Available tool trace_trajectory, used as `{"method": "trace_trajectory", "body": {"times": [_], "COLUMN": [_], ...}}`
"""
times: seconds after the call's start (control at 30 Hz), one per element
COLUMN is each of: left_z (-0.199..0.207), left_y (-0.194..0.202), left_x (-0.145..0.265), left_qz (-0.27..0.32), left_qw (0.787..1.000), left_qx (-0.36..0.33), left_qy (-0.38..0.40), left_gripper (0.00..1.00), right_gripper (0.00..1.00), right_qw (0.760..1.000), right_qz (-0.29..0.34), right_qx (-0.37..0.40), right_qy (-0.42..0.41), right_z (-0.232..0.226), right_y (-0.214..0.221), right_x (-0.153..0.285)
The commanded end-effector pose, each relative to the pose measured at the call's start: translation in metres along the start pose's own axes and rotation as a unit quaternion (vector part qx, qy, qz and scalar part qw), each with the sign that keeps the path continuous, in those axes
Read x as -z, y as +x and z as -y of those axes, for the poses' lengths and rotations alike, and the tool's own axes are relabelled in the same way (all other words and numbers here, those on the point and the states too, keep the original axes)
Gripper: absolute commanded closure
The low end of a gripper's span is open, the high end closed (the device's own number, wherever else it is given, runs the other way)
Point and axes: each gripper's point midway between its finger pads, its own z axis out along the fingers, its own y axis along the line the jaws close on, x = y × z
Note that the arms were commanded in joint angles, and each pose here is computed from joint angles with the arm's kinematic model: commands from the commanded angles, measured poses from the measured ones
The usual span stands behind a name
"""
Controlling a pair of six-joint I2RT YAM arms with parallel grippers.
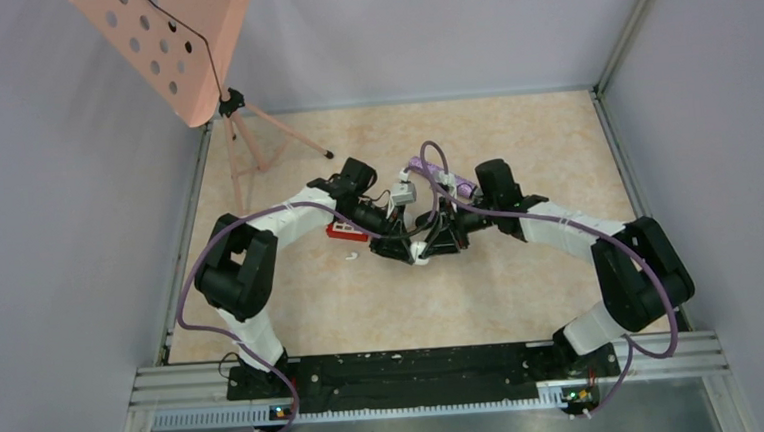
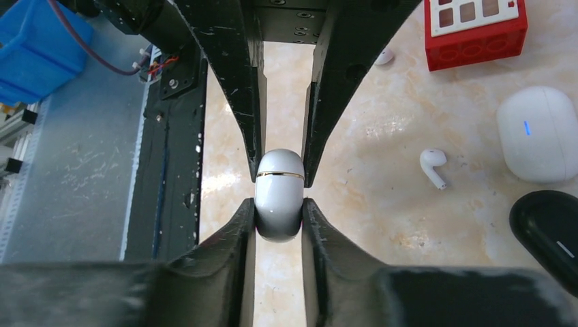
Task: Insert the wireless bluetooth earbuds into the charging case
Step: Adjust the charging case.
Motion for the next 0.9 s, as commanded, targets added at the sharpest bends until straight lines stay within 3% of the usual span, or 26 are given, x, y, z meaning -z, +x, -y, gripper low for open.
{"method": "trace_trajectory", "body": {"times": [0.0, 0.13, 0.23, 0.27, 0.37, 0.53, 0.6, 0.63, 0.67, 0.87], "left_z": [-0.004, -0.016, -0.020, -0.023, -0.026, -0.015, -0.009, -0.008, -0.007, -0.002], "left_y": [-0.023, -0.034, -0.056, -0.073, -0.100, -0.140, -0.150, -0.154, -0.158, -0.169], "left_x": [0.002, 0.008, 0.024, 0.033, 0.052, 0.067, 0.070, 0.069, 0.069, 0.068], "left_qz": [0.020, 0.040, 0.098, 0.131, 0.201, 0.323, 0.354, 0.357, 0.359, 0.372], "left_qw": [1.000, 0.997, 0.988, 0.982, 0.969, 0.941, 0.931, 0.931, 0.930, 0.926], "left_qx": [-0.004, 0.013, 0.012, -0.006, 0.029, 0.025, 0.023, 0.026, 0.023, 0.024], "left_qy": [-0.016, -0.067, -0.122, -0.134, -0.138, -0.100, -0.081, -0.076, -0.072, -0.059], "left_gripper": [0.99, 0.83, 0.69, 0.66, 0.58, 0.45, 0.28, 0.10, 0.03, 0.01], "right_gripper": [0.86, 0.98, 1.00, 1.00, 1.00, 1.00, 1.00, 1.00, 1.00, 1.00], "right_qw": [0.999, 0.998, 0.997, 0.997, 0.993, 0.973, 0.966, 0.964, 0.962, 0.956], "right_qz": [0.016, 0.021, 0.042, 0.056, 0.112, 0.228, 0.258, 0.267, 0.274, 0.292], "right_qx": [0.030, 0.038, 0.058, 0.061, 0.047, 0.029, 0.013, 0.011, 0.003, -0.009], "right_qy": [-0.037, -0.035, -0.014, -0.004, 0.015, 0.023, 0.012, 0.005, -0.001, -0.008], "right_z": [-0.008, -0.011, -0.012, -0.011, -0.007, -0.007, -0.013, -0.017, -0.019, -0.020], "right_y": [-0.022, -0.029, -0.045, -0.052, -0.084, -0.135, -0.146, -0.150, -0.152, -0.157], "right_x": [-0.007, -0.004, 0.008, 0.014, 0.034, 0.063, 0.069, 0.071, 0.072, 0.074]}}
